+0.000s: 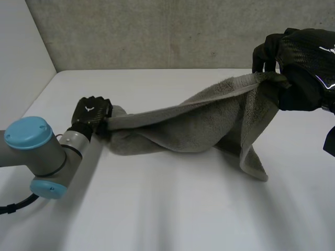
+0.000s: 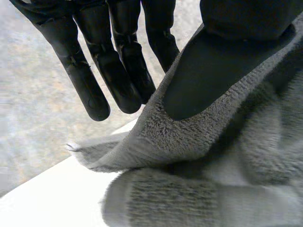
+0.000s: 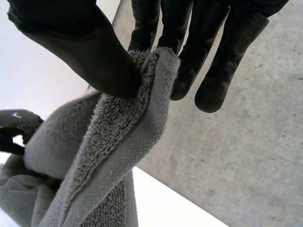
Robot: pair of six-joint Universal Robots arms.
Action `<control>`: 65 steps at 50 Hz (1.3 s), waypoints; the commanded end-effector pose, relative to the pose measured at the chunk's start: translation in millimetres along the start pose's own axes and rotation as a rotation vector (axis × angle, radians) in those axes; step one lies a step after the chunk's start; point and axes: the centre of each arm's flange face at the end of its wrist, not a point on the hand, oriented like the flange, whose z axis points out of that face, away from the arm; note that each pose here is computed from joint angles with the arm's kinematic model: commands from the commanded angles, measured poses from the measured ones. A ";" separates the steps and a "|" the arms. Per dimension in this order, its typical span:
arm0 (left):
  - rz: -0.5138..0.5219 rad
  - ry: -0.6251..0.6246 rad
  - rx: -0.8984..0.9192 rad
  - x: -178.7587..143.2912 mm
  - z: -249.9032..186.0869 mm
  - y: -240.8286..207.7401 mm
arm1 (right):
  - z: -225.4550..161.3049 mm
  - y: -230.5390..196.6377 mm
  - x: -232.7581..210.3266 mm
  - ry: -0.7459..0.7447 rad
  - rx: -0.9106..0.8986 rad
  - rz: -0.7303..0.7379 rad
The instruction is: Fold the laundry
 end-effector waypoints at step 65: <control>-0.064 -0.138 0.408 -80.0 -6.5 -211.5 | 125.0 10.4 41.0 0.223 -0.081 -0.596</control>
